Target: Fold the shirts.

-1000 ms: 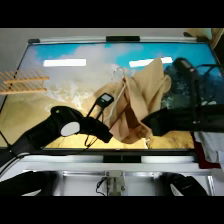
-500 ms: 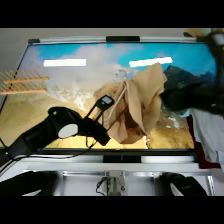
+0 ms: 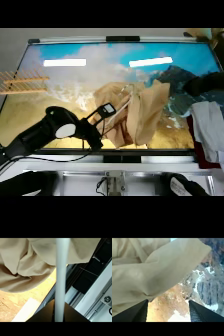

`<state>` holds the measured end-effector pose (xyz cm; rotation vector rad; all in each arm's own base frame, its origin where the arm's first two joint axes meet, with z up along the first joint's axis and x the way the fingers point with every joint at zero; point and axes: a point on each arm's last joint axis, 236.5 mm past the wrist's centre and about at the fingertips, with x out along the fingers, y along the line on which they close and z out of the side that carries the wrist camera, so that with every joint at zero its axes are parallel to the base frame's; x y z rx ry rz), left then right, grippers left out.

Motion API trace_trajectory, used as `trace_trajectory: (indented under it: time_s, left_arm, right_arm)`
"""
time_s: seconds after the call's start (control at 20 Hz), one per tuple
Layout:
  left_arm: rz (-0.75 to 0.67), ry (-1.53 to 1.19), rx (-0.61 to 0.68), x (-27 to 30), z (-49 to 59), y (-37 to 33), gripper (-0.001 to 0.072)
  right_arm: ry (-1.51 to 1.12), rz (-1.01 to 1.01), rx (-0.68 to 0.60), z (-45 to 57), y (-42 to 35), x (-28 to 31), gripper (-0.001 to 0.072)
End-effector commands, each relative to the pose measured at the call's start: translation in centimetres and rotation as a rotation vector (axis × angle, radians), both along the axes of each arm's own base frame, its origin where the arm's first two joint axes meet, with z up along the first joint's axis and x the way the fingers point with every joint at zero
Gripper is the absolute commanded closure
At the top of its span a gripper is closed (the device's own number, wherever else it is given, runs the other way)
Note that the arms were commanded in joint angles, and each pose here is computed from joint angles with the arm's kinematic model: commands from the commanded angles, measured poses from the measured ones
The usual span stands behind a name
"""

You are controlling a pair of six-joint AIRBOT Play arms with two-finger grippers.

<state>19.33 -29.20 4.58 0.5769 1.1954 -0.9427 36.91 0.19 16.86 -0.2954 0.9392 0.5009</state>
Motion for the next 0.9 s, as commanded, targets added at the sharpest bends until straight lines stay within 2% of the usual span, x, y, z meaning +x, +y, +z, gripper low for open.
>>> trace_trajectory:
  time_s: [0.0,0.15,0.3,0.85]
  left_arm:
    - [0.0,-0.006,0.012,1.0,-0.1,1.0,0.0657]
    - [-0.1,-0.035,0.035,1.3,-0.2,1.7,0.0657]
    - [-0.148,-0.045,0.042,1.3,-0.2,1.8,0.0657]
    - [-0.18,-0.06,0.045,1.4,-0.2,1.8,0.0658]
  right_arm:
    - [-0.058,0.618,-0.206,-3.2,1.7,-0.8,0.0104]
    - [-0.1,0.727,-0.383,-3.7,1.1,0.5,0.0104]
    - [-0.164,0.801,-0.448,-3.4,2.0,1.5,0.0104]
    - [-0.117,0.884,-0.362,-5.8,4.3,1.4,0.0104]
